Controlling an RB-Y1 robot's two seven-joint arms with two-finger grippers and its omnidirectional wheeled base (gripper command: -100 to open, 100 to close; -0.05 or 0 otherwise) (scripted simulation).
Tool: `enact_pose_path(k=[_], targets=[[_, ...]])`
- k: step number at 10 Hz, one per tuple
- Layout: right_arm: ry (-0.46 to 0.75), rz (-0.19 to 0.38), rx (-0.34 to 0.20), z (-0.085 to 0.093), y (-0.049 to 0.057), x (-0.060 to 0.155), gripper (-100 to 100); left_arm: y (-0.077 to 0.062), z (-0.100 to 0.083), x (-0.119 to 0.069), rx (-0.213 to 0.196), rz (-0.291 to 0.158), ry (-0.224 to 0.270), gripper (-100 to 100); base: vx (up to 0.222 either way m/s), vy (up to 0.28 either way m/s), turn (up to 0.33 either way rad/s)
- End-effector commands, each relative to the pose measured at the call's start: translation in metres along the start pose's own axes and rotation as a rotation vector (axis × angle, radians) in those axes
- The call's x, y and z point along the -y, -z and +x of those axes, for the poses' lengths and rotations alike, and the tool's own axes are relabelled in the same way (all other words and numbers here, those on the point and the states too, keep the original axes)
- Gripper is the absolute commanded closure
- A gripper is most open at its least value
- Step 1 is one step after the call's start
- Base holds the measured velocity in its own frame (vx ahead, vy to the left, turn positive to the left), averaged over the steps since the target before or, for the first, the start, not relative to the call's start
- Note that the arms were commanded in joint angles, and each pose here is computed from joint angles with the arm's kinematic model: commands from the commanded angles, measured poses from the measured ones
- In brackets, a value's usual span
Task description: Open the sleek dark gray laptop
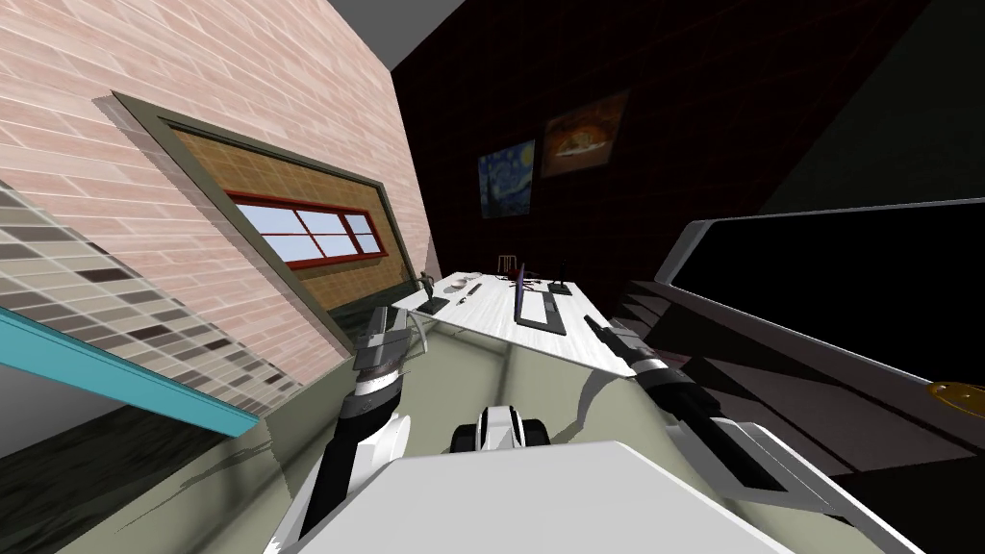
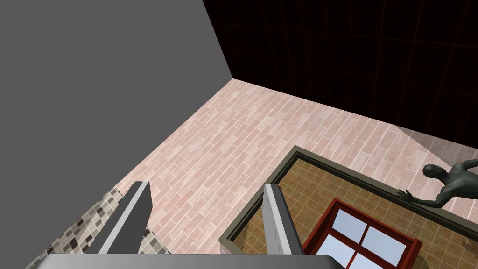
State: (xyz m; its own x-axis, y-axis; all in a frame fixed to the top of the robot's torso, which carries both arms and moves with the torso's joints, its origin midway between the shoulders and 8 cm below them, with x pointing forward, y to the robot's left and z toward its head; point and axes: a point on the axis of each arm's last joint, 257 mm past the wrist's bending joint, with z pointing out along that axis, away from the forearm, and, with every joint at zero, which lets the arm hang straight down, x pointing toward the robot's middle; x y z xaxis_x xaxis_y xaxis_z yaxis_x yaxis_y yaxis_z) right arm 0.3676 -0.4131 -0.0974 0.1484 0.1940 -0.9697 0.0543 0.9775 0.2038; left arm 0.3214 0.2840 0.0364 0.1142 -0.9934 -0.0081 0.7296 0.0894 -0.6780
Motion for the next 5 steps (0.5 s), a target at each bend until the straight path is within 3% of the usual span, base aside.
enact_pose_path(k=[1, 5], targets=[[0.169, 0.055, -0.05, 0.002, 0.0, 0.031, -100, 0.0, 0.0, 0.0, 0.0, 0.0, 0.0, 0, 0.088, 0.282, 0.035], [0.4, 0.139, -0.12, -0.005, 0.003, 0.08, -100, 0.0, 0.0, 0.0, 0.0, 0.0, 0.0, 0, 0.098, 0.23, 0.049]])
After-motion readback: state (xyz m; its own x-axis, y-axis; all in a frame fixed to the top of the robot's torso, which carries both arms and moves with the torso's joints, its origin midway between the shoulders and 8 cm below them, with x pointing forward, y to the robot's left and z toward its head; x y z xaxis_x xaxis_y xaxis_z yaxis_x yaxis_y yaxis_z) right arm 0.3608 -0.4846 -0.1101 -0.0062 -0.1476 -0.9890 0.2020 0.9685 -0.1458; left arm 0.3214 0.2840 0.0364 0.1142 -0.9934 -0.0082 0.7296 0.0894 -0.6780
